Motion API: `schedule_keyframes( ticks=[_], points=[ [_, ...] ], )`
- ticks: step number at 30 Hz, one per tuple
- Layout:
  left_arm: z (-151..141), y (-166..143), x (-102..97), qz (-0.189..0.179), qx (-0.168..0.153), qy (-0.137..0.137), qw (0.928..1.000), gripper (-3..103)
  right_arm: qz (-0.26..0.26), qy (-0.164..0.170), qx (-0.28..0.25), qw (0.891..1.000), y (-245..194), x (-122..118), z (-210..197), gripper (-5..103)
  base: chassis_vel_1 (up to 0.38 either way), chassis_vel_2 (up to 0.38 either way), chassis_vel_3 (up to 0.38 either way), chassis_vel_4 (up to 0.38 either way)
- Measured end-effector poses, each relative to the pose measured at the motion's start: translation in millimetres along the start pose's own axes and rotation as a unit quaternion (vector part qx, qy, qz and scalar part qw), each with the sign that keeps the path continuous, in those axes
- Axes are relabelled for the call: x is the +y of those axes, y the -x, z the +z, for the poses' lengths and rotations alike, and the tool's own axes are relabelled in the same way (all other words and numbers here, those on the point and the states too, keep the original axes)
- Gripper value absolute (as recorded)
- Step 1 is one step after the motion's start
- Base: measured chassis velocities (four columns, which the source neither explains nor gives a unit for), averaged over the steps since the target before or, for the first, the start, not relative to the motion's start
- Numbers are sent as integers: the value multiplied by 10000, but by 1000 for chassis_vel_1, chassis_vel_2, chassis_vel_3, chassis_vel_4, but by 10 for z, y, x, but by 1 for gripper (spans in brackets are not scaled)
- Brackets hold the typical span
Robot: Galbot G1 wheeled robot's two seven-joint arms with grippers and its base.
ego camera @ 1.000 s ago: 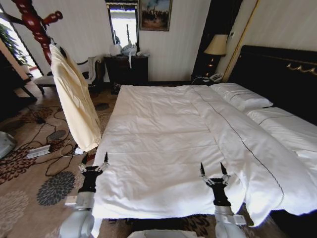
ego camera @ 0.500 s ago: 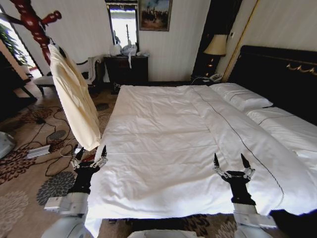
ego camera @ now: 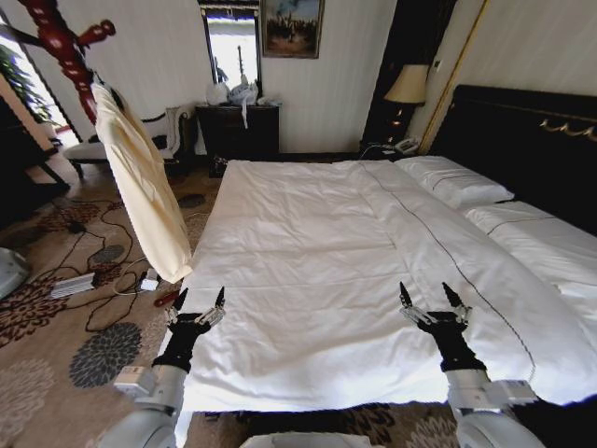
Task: Pick up the clothes from the bed and hang them on the clothes hanger.
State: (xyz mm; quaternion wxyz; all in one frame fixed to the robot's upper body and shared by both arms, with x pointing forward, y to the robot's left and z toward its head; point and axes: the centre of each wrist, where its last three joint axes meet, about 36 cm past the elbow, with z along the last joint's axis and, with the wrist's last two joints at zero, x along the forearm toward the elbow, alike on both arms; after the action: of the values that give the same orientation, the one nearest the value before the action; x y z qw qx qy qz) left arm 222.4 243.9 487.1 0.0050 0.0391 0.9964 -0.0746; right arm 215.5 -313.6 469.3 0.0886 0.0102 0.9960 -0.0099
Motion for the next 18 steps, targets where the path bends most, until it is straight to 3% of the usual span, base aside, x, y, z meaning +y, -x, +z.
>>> schedule_keyframes(
  ticks=[18],
  points=[
    [6,4,7,-2,-16,9,10000,100,5,-10,-21,10000,-2,-6,18,100,0,0,0,0]
  ],
)
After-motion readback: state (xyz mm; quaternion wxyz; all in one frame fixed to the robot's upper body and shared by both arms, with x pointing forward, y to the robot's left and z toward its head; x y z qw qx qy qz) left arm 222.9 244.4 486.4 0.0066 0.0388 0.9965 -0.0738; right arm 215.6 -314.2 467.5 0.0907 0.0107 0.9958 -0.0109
